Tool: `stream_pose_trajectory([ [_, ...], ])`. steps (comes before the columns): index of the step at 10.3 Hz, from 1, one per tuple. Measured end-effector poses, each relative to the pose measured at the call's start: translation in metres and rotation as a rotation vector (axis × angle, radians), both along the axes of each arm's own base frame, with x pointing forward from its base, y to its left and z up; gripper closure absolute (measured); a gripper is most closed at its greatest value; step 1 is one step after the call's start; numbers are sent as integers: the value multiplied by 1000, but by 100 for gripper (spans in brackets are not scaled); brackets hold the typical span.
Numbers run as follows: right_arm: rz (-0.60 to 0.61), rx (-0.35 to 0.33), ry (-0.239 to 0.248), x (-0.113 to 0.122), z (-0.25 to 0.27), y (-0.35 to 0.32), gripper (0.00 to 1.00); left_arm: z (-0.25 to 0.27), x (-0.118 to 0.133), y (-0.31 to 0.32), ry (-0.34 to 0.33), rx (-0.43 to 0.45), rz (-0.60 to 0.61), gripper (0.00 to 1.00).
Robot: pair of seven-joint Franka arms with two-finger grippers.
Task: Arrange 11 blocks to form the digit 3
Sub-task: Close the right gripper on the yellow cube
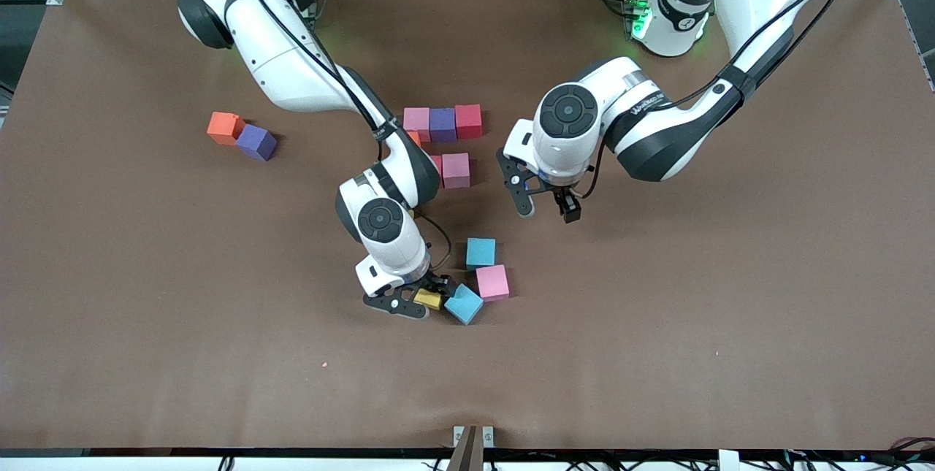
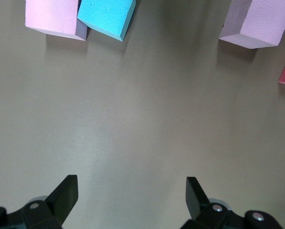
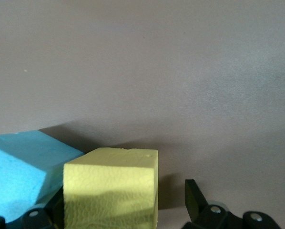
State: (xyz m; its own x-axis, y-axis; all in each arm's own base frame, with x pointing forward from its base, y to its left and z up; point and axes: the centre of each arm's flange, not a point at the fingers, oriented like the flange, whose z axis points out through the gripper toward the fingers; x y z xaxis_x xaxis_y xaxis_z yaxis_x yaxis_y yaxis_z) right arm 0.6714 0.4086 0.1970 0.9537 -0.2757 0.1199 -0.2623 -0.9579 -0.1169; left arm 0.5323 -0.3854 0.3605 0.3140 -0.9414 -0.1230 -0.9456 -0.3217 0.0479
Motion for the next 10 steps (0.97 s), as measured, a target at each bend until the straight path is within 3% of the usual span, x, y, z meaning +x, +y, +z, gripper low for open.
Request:
stream_pose_trajectory([
  [1,-12,-1,3,1,-2,-3,1,0,-1,0,11,-7,5,0],
  [4,-53,1,3,8,0,-13,41,2,1,1,20,-17,17,0],
  [7,-12,-42,59,8,13,-24,41,2,0,0,28,-24,20,0],
  [10,71,-56,99,-11,43,-27,42,3,0,0,28,-25,19,0],
])
